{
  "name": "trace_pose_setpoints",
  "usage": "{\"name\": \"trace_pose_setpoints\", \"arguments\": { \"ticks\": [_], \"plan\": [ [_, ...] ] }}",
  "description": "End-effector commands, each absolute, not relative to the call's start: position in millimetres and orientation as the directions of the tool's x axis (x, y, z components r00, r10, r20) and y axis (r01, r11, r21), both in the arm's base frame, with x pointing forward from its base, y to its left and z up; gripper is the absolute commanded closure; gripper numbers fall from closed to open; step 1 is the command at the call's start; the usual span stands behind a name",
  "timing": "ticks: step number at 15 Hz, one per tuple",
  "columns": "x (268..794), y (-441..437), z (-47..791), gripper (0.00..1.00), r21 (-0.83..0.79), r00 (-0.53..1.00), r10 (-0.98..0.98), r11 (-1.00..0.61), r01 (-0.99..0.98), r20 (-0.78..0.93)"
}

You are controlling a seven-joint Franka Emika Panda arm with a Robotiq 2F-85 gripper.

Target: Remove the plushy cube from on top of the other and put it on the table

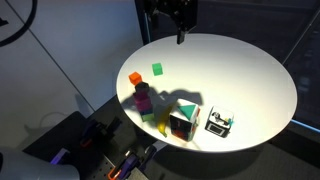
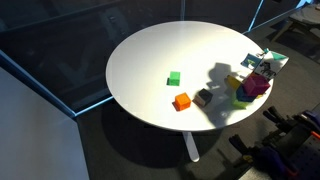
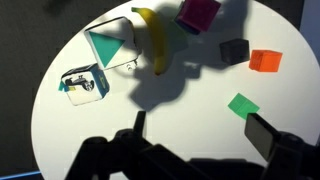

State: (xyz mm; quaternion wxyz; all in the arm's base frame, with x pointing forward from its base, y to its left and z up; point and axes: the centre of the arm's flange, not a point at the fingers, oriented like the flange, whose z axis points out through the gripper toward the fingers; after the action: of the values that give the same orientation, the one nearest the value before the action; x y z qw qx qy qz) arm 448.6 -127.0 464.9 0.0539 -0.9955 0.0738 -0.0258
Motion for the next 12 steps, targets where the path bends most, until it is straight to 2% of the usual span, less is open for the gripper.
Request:
{"name": "trace_pose_setpoints", "arguments": {
  "ticks": [1, 5, 12],
  "plan": [
    [465, -151, 468, 0.0, -0.057, 0.974, -0.205, -0.978, -0.2, 0.097],
    [480, -174, 456, 0.0, -0.018, 0.96, -0.246, -0.969, -0.246, 0.134],
    [472, -202, 416, 0.0, 0.05, 0.968, -0.248, -0.967, -0.25, 0.048]
  ]
}}
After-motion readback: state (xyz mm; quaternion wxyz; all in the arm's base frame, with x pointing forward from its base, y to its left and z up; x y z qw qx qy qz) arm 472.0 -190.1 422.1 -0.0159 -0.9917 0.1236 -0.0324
